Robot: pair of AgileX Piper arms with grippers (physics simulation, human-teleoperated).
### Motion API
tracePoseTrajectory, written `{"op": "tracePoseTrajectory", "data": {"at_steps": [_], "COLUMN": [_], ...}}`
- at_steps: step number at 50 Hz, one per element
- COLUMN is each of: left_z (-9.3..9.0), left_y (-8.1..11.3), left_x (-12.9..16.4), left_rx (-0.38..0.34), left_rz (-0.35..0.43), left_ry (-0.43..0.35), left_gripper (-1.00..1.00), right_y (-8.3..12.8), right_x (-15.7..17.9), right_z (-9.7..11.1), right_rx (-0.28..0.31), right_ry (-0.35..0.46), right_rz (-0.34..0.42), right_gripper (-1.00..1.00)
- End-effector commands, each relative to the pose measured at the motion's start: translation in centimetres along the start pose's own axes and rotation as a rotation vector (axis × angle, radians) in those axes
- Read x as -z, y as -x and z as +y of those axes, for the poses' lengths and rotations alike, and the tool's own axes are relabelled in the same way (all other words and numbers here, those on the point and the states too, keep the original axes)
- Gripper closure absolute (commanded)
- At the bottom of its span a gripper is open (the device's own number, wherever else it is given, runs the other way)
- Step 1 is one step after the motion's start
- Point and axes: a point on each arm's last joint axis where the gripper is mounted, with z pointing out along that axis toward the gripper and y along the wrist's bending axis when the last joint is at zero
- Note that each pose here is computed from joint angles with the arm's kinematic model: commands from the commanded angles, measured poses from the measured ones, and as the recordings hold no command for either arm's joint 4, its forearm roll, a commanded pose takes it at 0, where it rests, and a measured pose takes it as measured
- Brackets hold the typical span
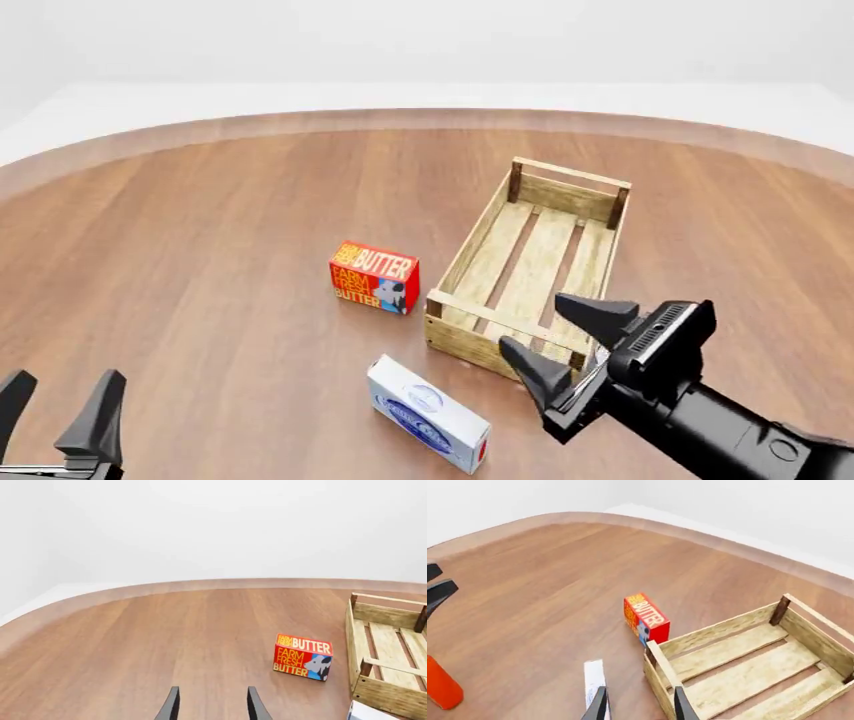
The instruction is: Pick up the ketchup, and put it in the wooden tray.
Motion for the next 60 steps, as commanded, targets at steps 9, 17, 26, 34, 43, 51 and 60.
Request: {"op": "tracePoseTrajectory", "data": {"at_steps": [9,17,26,34,43,51,60], "left_z": [0.0,0.0,0.0,0.0,0.0,0.0,0.0], "left_y": [0.0,0.0,0.0,0.0,0.0,0.0,0.0], "left_x": [0.0,0.0,0.0,0.0,0.0,0.0,0.0], "left_rx": [0.0,0.0,0.0,0.0,0.0,0.0,0.0], "left_rz": [0.0,0.0,0.0,0.0,0.0,0.0,0.0], "left_ry": [0.0,0.0,0.0,0.0,0.0,0.0,0.0], "left_gripper": [-1.0,-1.0,-1.0,-1.0,-1.0,-1.0,-1.0], "right_y": [0.4,0.7,1.0,0.6,0.7,0.5,-0.6], "right_x": [-5.3,-6.3,-7.3,-8.3,-9.2,-9.8,-10.9], "right_z": [5.5,7.4,9.7,12.1,14.5,16.0,17.9], "right_rx": [0.032,0.046,0.071,0.094,0.116,0.127,0.144], "right_ry": [0.224,0.285,0.351,0.415,0.471,0.504,0.536], "right_rz": [0.094,0.105,0.116,0.133,0.139,0.145,0.167], "right_gripper": [-1.0,-1.0,-1.0,-1.0,-1.0,-1.0,-1.0]}}
